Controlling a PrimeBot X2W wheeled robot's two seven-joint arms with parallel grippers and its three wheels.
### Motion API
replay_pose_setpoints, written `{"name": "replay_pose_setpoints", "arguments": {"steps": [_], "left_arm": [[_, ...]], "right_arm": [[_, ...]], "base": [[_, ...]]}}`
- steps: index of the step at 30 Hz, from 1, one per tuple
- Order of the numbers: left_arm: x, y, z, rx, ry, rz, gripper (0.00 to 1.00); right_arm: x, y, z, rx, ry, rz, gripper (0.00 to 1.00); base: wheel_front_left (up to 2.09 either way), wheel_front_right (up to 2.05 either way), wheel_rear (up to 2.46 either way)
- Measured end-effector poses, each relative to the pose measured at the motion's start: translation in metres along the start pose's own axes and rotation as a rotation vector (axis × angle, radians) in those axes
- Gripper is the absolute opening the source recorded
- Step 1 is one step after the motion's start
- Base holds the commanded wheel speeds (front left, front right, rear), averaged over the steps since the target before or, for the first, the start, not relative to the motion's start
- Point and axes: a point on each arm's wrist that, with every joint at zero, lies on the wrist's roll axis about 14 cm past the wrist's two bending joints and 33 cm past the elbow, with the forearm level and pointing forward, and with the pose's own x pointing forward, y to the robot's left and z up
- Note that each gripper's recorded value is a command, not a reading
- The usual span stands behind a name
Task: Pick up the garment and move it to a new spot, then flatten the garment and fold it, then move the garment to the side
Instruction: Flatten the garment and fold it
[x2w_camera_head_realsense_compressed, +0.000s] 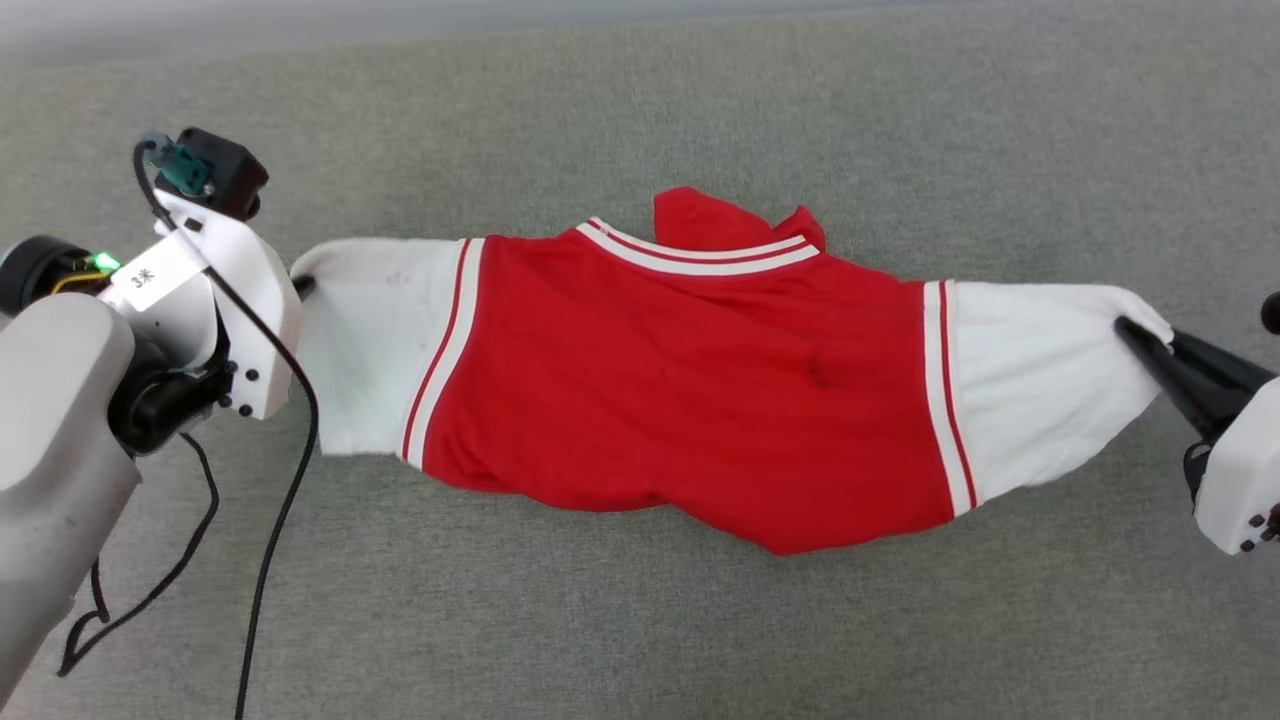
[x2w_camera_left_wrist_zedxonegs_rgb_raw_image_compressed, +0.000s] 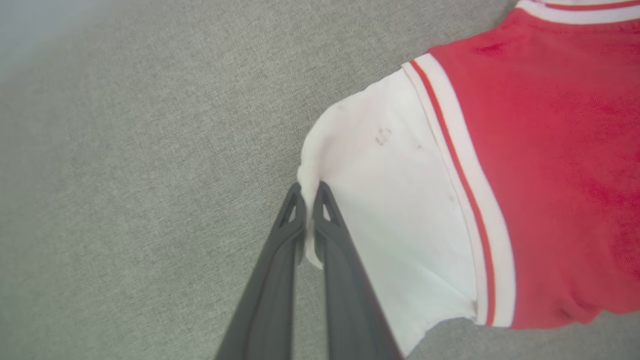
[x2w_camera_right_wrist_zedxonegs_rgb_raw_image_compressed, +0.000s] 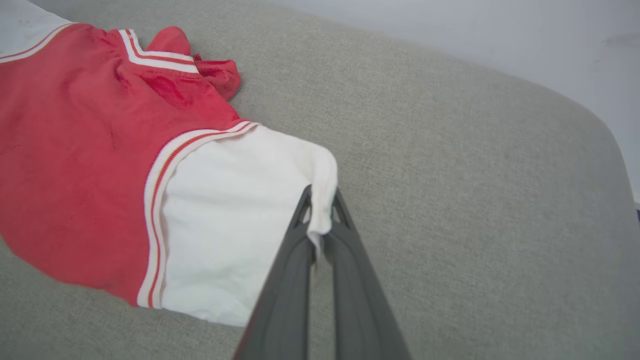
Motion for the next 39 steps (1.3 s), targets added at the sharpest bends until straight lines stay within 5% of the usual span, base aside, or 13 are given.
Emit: {"name": "replay_pose_setpoints", "arguments": {"steps": [22, 33, 39], "left_arm": [[-0.201, -0.03, 0.174, 0.323, -0.856, 0.213, 0.0], [-0.276, -0.046, 0.233, 0.382, -1.101, 0.269, 0.0], [-0.28, -0.049, 0.256, 0.398, -1.147, 0.261, 0.0]], "right_arm": [[-0.088, -0.023, 0.181, -0.228, -0.541, -0.158, 0.0], [-0.128, -0.021, 0.252, -0.285, -0.738, -0.208, 0.0], [-0.127, -0.025, 0.279, -0.302, -0.775, -0.222, 0.0]], "base": [[0.0, 0.0, 0.0], [0.0, 0.0, 0.0], [0.0, 0.0, 0.0]]}}
